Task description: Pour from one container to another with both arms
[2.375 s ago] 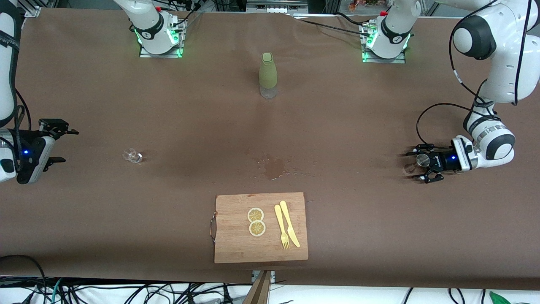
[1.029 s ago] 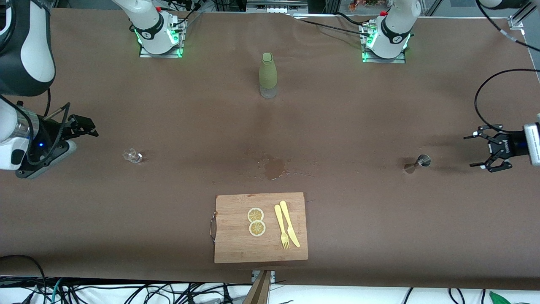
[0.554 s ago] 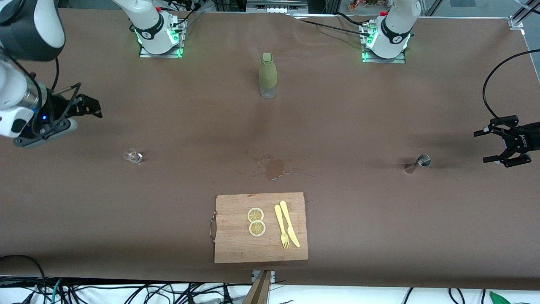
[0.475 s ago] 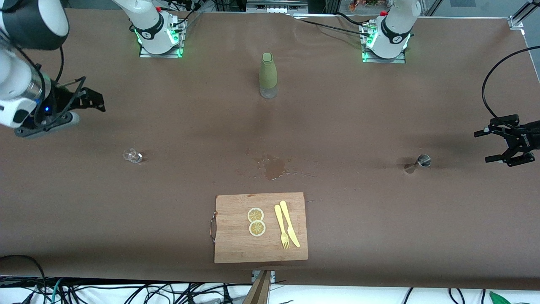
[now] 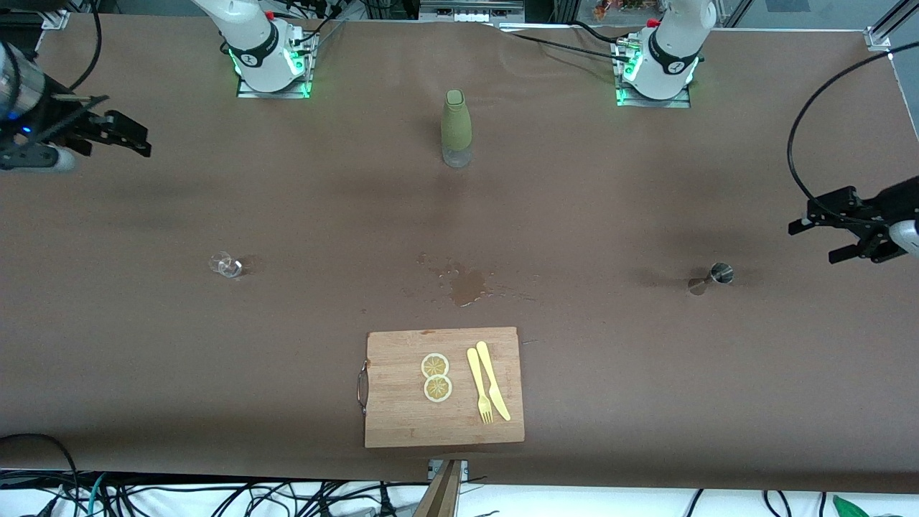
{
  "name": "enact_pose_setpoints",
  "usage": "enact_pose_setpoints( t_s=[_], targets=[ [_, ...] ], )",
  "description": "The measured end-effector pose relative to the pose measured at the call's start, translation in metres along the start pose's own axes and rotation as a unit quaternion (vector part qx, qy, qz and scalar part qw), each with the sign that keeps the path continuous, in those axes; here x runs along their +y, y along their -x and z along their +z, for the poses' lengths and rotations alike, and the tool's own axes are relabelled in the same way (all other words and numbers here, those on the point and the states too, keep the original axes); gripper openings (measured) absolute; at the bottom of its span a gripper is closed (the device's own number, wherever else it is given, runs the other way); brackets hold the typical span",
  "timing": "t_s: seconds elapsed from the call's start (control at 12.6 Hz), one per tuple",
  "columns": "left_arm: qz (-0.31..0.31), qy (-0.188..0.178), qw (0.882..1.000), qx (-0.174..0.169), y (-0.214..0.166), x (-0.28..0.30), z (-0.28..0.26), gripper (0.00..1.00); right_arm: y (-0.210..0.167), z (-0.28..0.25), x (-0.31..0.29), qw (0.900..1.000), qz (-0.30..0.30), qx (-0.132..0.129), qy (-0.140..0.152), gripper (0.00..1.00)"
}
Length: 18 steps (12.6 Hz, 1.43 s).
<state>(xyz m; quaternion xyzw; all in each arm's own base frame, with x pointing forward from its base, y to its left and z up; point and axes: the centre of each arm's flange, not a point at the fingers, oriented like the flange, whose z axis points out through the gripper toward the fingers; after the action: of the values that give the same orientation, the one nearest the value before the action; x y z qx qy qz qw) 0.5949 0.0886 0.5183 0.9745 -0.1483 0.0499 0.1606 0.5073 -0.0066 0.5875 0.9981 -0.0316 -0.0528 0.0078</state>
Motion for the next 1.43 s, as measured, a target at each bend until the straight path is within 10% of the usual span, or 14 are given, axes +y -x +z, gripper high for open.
enact_pose_setpoints(
  t_s=[0.55, 1.43],
  targets=[
    [-0.194, -0.133, 0.971, -0.047, 0.029, 0.126, -0.045, 1.00, 0.017, -0.040, 0.004, 1.000, 0.020, 0.012, -0.001, 1.00],
    [-0.158, -0.141, 0.976, -0.047, 0.051, 0.148, -0.073, 1.00, -0.015, -0.033, 0.014, 0.999, 0.032, 0.038, -0.004, 1.00]
  ],
)
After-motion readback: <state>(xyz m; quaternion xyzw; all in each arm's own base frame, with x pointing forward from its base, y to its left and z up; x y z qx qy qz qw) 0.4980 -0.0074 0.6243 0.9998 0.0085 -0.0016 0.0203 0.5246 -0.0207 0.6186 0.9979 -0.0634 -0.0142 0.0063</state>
